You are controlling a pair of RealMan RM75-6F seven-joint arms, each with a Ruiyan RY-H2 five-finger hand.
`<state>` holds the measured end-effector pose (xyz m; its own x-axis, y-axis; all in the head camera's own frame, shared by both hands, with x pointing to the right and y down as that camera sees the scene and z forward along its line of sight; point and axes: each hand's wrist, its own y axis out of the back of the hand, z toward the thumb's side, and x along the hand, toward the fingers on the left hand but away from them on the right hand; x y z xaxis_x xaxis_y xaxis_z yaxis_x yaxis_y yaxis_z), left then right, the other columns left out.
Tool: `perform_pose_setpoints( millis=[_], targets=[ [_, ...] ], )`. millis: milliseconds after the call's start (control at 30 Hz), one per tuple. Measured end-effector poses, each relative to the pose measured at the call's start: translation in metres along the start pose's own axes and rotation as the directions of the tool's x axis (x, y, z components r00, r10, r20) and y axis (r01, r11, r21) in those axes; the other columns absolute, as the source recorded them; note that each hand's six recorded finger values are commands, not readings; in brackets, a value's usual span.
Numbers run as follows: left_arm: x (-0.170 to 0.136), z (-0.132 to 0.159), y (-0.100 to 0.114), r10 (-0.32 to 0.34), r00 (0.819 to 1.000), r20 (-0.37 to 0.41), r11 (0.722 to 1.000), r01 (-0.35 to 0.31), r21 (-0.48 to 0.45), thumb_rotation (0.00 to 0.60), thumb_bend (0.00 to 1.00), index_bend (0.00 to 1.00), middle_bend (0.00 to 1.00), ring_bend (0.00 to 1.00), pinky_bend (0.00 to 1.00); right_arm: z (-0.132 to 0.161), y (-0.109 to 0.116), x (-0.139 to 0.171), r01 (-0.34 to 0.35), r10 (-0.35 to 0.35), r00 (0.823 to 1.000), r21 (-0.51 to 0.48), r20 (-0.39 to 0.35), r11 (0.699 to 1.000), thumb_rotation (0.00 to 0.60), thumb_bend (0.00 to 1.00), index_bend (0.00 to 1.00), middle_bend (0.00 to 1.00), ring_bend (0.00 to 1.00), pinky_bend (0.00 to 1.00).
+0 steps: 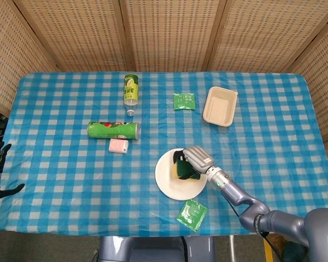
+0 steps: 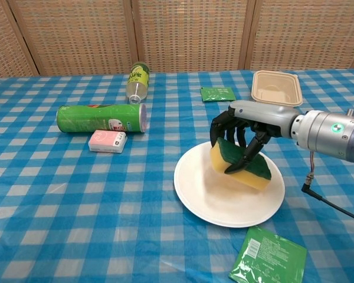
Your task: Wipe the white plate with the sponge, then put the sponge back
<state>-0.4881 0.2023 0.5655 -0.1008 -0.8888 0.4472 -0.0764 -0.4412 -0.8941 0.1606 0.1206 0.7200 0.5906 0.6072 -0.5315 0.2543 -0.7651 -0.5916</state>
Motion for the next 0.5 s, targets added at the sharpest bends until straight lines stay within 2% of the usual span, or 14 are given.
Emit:
perform_pose_setpoints(
  millis=[167,500],
  targets=[
    [0.001,0.0,0.0,-0.001,1.0,0.0,1.0,0.001,0.001,0.6,0.0,0.0,0.0,0.0,0.0,-0.01,-0.01,-0.004,-0.007,0.007,0.999,0.005,0.035,1.0,0.6,0.5,0.57,0.63,0.54,0.59],
    [0.0,0.0,0.0,-0.001,1.0,0.0,1.0,0.001,0.001,0.6,0.0,0.0,0.0,0.0,0.0,-0.012,-0.024,-0.004,-0.027,0.028,0.999,-0.015,0.045,1.0,0.6,0.5,0.57,0.63,0.54,0.59]
  ],
)
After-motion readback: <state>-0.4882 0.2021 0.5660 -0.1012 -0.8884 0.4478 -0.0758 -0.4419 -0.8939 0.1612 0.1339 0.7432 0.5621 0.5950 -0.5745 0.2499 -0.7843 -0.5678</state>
